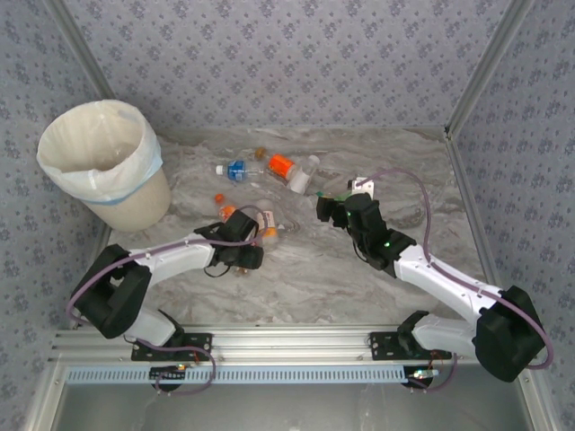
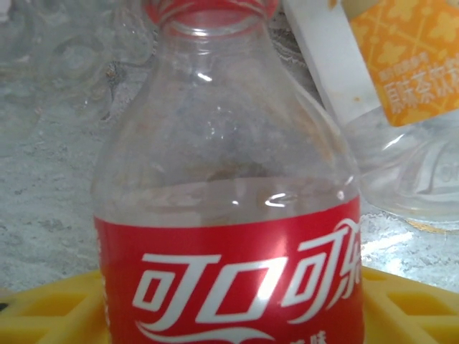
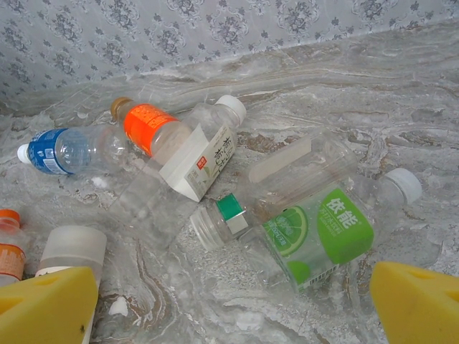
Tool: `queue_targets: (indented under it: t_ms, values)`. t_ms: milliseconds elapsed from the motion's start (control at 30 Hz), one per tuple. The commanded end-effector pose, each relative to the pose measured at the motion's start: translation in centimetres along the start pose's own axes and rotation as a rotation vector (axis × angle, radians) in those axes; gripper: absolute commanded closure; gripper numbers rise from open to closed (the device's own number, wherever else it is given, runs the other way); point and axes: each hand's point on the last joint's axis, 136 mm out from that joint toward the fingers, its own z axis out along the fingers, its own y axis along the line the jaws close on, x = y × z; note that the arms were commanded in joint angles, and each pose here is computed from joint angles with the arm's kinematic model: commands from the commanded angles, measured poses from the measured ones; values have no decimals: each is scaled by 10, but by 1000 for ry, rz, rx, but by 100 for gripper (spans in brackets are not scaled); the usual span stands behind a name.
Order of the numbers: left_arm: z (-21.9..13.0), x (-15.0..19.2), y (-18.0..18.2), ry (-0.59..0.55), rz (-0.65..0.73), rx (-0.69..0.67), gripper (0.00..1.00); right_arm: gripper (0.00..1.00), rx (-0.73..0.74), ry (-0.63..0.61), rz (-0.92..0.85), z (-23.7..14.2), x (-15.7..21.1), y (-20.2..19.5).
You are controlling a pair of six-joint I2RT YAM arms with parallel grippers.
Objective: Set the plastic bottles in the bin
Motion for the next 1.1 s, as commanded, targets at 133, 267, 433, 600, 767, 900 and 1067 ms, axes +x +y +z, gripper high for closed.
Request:
queue_targets:
  t_ms: [133, 267, 433, 600, 767, 900, 1067]
  values:
    - [-17, -9, 3, -75, -14, -25, 41, 0, 13, -9, 24, 1, -5, -2]
    - [-40, -20, 10, -151, -58, -48, 46, 0, 5, -40, 31, 1, -11, -1]
    - [-77, -43, 6, -269, -102, -1, 49, 0, 6, -74, 36, 0, -20, 0]
    - [-135, -79, 17, -439, -149, -40, 50, 0, 14, -113, 42, -1, -29, -1]
    - [-196, -125, 33, -594, -133, -121, 50, 0, 17, -140, 54, -3, -37, -2]
    - [-234, -161, 62, -698, -179, -190, 51, 0, 14, -144, 68, -5, -38, -2]
    - [-276, -194, 113, -824, -300, -283, 53, 0, 16, -159, 86, -8, -40, -4]
